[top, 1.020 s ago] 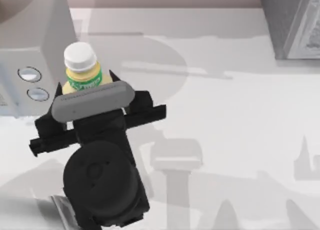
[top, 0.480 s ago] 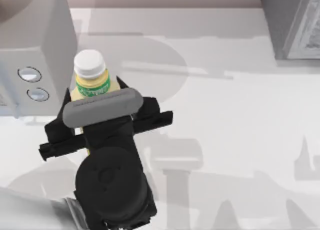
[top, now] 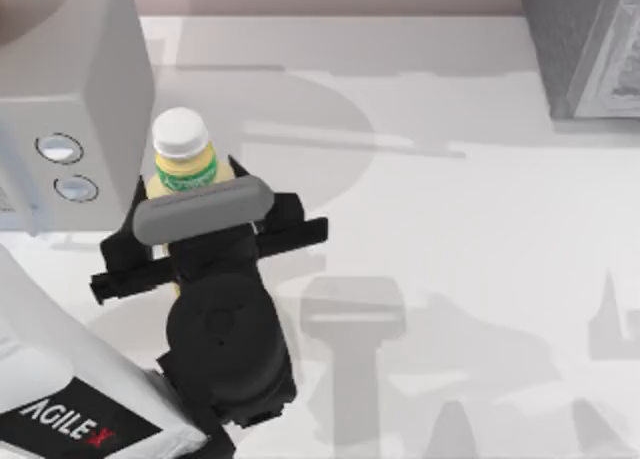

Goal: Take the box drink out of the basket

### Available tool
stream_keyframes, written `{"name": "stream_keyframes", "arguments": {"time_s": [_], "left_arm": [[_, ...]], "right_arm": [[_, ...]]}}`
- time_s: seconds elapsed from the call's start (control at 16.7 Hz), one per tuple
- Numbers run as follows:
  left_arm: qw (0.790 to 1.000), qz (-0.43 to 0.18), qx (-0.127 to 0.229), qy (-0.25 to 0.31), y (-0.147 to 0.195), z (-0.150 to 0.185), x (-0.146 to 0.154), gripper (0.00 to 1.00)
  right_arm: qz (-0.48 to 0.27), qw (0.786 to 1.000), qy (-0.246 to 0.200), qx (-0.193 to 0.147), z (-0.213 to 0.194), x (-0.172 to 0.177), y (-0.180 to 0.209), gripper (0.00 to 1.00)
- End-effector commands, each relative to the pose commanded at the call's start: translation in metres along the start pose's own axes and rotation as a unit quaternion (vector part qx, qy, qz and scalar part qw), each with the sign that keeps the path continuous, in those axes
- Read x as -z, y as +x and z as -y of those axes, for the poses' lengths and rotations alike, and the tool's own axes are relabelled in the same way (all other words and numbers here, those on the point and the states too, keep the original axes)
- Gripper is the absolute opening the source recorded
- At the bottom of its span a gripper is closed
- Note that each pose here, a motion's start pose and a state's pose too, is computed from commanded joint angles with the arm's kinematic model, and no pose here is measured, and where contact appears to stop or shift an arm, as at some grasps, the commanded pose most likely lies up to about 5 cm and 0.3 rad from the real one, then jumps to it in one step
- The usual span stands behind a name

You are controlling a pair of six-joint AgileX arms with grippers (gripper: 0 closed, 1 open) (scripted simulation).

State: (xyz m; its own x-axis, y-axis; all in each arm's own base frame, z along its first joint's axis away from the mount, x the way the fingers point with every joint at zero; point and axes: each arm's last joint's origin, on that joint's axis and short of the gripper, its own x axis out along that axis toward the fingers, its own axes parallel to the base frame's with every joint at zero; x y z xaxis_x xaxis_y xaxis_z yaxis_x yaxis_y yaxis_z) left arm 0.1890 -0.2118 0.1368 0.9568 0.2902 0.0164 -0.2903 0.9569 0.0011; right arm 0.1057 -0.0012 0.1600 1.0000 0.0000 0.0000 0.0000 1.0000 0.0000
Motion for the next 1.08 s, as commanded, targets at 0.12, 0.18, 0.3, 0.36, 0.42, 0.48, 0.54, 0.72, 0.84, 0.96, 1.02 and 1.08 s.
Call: {"name": "stream_keyframes", "arguments": {"time_s": [0.12,0.18,0.3,0.36,0.42,0.48,0.54,0.72,0.84,0.96,1.02,1.08], "left_arm": [[1.0,0.0,0.0,0.0,0.0,0.0,0.0,0.0],[1.0,0.0,0.0,0.0,0.0,0.0,0.0,0.0],[1.0,0.0,0.0,0.0,0.0,0.0,0.0,0.15],[1.0,0.0,0.0,0.0,0.0,0.0,0.0,0.23],[1.0,0.0,0.0,0.0,0.0,0.0,0.0,0.3],[1.0,0.0,0.0,0.0,0.0,0.0,0.0,0.38],[1.0,0.0,0.0,0.0,0.0,0.0,0.0,0.45],[1.0,0.0,0.0,0.0,0.0,0.0,0.0,0.68],[1.0,0.0,0.0,0.0,0.0,0.0,0.0,0.83],[1.0,0.0,0.0,0.0,0.0,0.0,0.0,0.98],[1.0,0.0,0.0,0.0,0.0,0.0,0.0,1.0],[1.0,0.0,0.0,0.0,0.0,0.0,0.0,1.0]], "right_arm": [[0.0,1.0,0.0,0.0,0.0,0.0,0.0,1.0],[0.0,1.0,0.0,0.0,0.0,0.0,0.0,1.0],[0.0,1.0,0.0,0.0,0.0,0.0,0.0,1.0],[0.0,1.0,0.0,0.0,0.0,0.0,0.0,1.0],[0.0,1.0,0.0,0.0,0.0,0.0,0.0,1.0],[0.0,1.0,0.0,0.0,0.0,0.0,0.0,1.0],[0.0,1.0,0.0,0.0,0.0,0.0,0.0,1.0],[0.0,1.0,0.0,0.0,0.0,0.0,0.0,1.0],[0.0,1.0,0.0,0.0,0.0,0.0,0.0,1.0],[0.0,1.0,0.0,0.0,0.0,0.0,0.0,1.0],[0.0,1.0,0.0,0.0,0.0,0.0,0.0,1.0],[0.0,1.0,0.0,0.0,0.0,0.0,0.0,1.0]]}}
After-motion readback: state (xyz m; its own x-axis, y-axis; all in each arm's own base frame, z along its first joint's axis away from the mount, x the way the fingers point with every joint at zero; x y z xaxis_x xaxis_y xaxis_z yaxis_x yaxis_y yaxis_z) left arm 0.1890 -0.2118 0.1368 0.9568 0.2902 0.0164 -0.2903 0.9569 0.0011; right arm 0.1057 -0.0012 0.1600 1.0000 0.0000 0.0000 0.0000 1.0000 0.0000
